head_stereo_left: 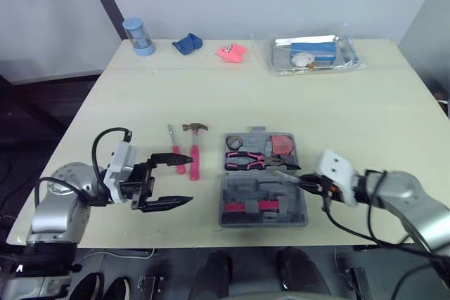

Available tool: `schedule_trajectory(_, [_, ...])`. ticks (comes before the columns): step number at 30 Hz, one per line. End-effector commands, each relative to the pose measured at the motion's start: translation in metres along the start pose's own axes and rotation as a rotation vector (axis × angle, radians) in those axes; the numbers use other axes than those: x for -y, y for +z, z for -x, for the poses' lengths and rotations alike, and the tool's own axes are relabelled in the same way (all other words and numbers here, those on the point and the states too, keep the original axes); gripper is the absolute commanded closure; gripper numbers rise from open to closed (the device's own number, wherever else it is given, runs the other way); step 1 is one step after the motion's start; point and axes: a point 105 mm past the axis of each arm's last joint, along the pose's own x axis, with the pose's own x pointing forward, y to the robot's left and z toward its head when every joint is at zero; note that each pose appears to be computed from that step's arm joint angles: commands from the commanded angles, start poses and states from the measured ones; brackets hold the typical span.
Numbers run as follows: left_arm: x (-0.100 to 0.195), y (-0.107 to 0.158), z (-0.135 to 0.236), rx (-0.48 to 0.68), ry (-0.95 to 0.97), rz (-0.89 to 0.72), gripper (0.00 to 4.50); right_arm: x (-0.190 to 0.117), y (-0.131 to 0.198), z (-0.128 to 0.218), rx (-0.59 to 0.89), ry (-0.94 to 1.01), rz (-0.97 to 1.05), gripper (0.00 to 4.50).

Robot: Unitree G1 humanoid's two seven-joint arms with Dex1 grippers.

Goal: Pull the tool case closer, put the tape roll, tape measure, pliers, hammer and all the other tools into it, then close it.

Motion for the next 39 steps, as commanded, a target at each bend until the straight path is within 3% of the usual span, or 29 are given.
schedule_trajectory(1, [0.001, 0.002, 0.011, -0.041, -0.005, -0.045, 0.00, -0.003, 0.009, -0.015, -0.067, 0.028, 0.052, 4.45])
schedule_trajectory(15, [0.001, -0.004, 0.023, -0.091, 0.040, -0.040, 0.00, -0.006, 0.034, -0.056, -0.202, 0.089, 0.265, 4.45])
schedule_trajectory(39, [0.002, 0.003, 0.011, -0.063, 0.045, -0.040, 0.00, -0.018, 0.048, -0.097, -0.184, 0.140, 0.354, 4.45])
